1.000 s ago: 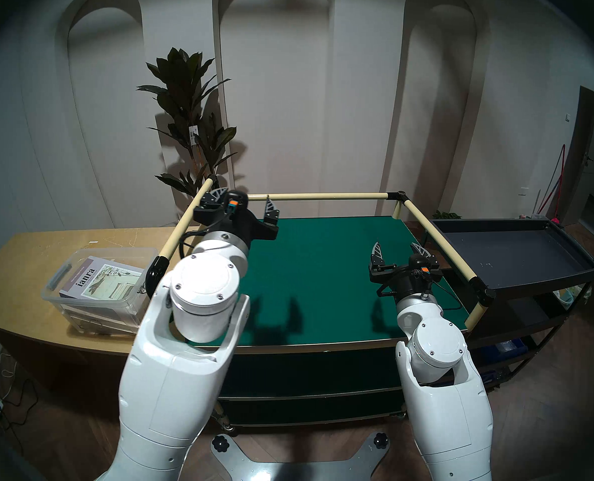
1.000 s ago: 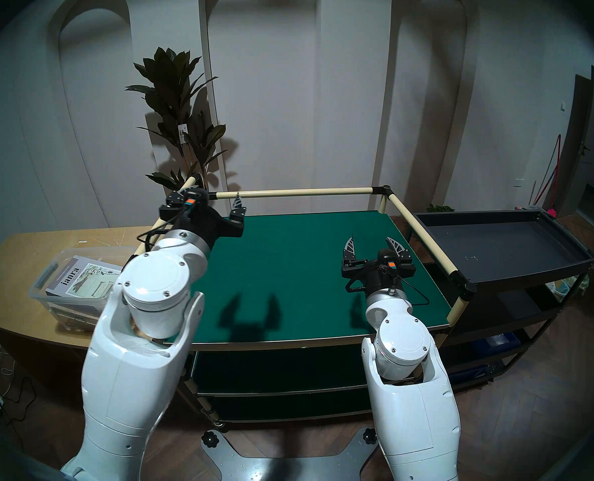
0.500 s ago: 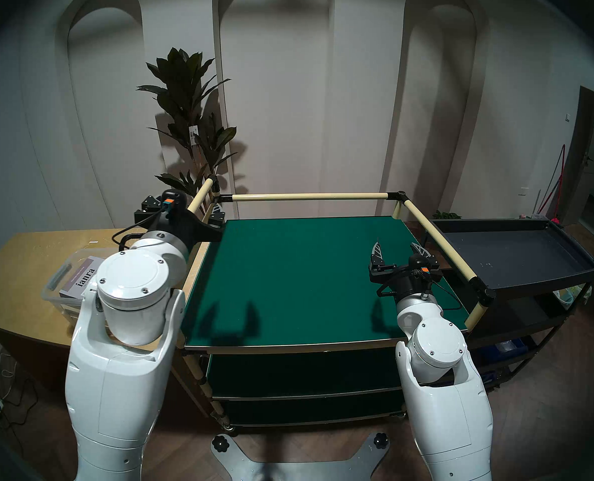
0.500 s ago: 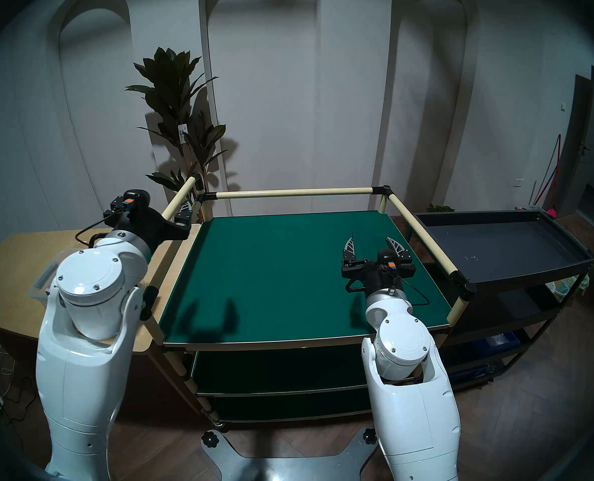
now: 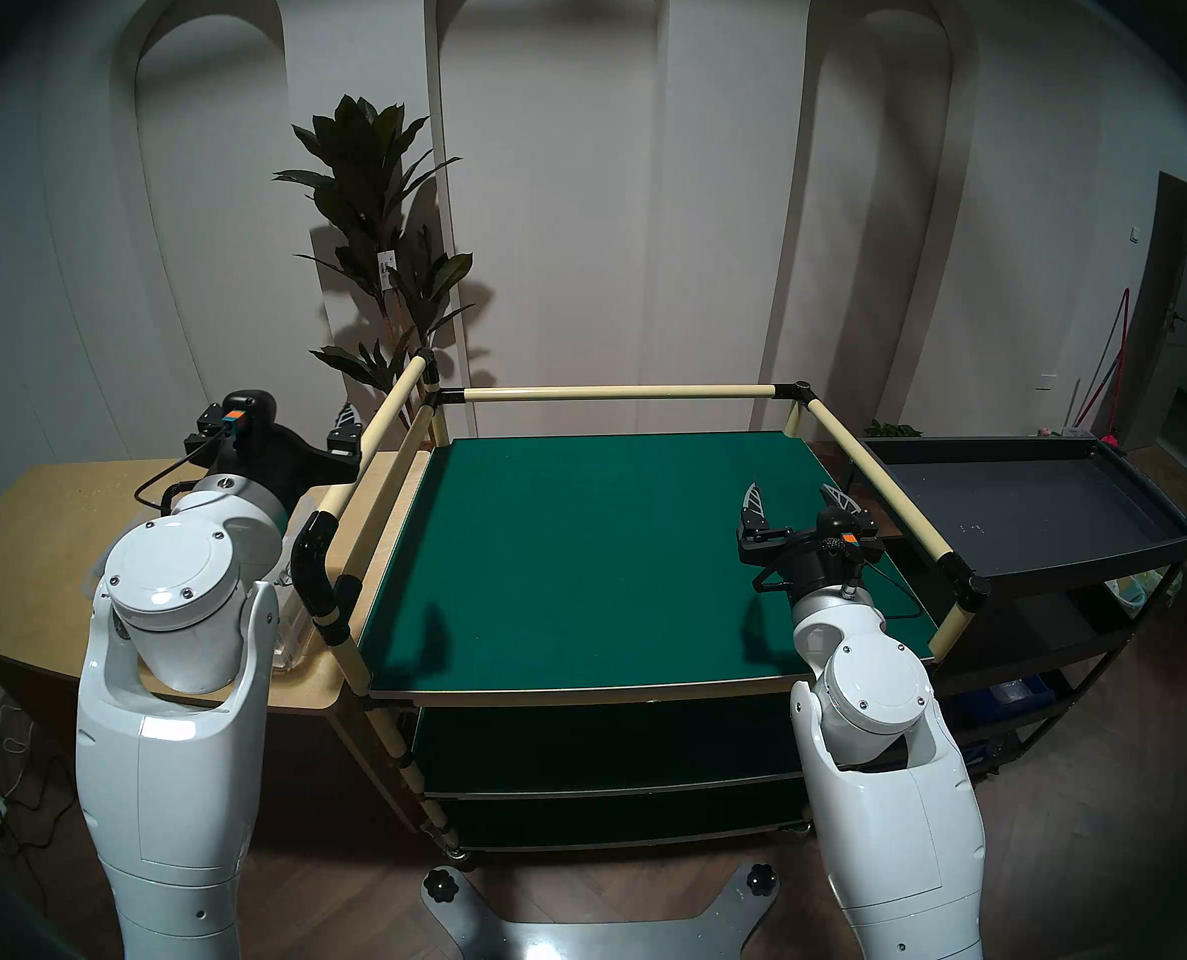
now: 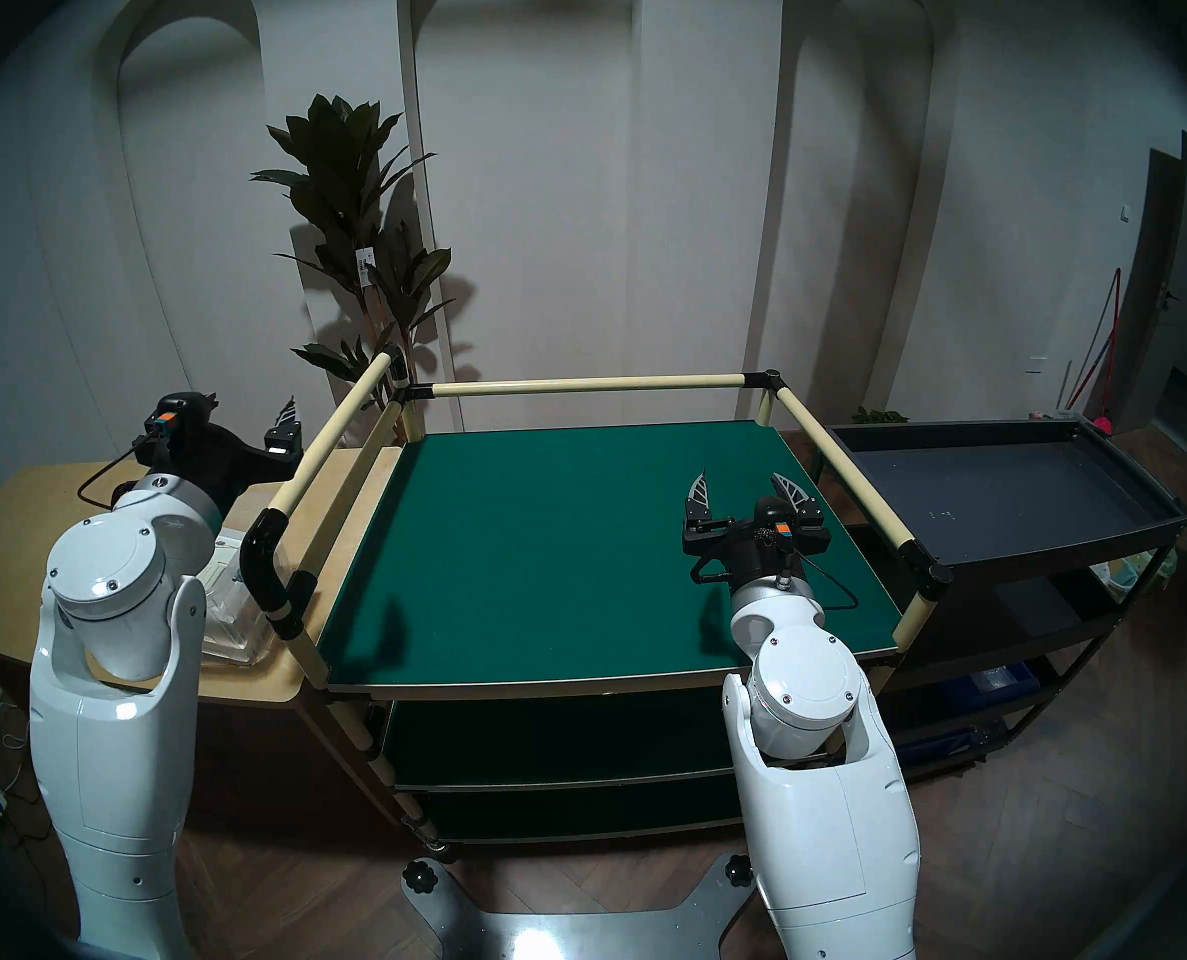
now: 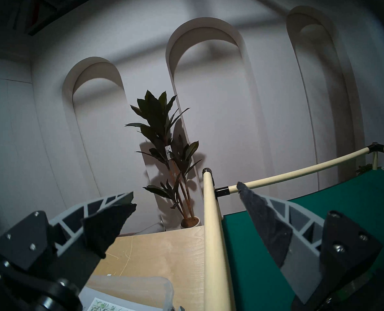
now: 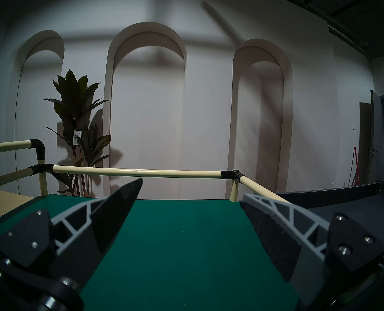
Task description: Put the storage box onto the shelf
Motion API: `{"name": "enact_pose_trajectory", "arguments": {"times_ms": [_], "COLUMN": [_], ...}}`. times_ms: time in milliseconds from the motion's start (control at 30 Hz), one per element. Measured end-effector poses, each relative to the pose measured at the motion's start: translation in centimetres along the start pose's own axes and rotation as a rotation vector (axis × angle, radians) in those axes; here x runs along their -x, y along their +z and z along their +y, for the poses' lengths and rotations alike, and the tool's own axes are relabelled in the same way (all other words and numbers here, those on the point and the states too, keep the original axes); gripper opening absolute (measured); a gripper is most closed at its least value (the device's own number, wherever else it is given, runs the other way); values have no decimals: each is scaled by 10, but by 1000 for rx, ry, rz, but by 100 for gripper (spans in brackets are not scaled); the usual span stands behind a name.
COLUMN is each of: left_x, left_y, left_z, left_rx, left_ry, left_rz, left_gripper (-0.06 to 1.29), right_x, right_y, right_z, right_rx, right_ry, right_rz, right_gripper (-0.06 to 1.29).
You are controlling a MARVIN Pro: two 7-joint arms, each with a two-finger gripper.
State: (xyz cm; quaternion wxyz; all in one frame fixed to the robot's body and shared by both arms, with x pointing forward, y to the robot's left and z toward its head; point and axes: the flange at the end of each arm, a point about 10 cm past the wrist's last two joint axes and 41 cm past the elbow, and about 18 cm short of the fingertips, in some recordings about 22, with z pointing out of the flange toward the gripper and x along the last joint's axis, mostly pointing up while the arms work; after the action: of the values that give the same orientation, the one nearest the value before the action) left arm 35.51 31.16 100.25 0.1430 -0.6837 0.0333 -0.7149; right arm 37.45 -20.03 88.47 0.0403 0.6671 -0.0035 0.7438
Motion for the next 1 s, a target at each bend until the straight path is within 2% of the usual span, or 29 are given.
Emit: {"name": "enact_pose_trajectory", "arguments": {"times_ms": [200,333,500,800,1000], "left_x": [21,26,32,49,52], "left_y": [3,6,10,22,26], "left_z": [-24,-39,-59,-112,-131], "left_rx": [-35,-41,-11,60,93], "left_ry": [-24,-37,-54,-36,-32], "left_rz": [-3,6,7,-46,-55], "left_gripper": [124,124,124,124,124], "right_x": [0,0,0,0,0], "right_y": [0,0,0,0,0], "right_z": [0,0,0,0,0], "right_rx": [0,0,0,0,0], "right_ry": [0,0,0,0,0], "right_rz": [0,0,0,0,0], "right_gripper": [125,125,125,125,125]}}
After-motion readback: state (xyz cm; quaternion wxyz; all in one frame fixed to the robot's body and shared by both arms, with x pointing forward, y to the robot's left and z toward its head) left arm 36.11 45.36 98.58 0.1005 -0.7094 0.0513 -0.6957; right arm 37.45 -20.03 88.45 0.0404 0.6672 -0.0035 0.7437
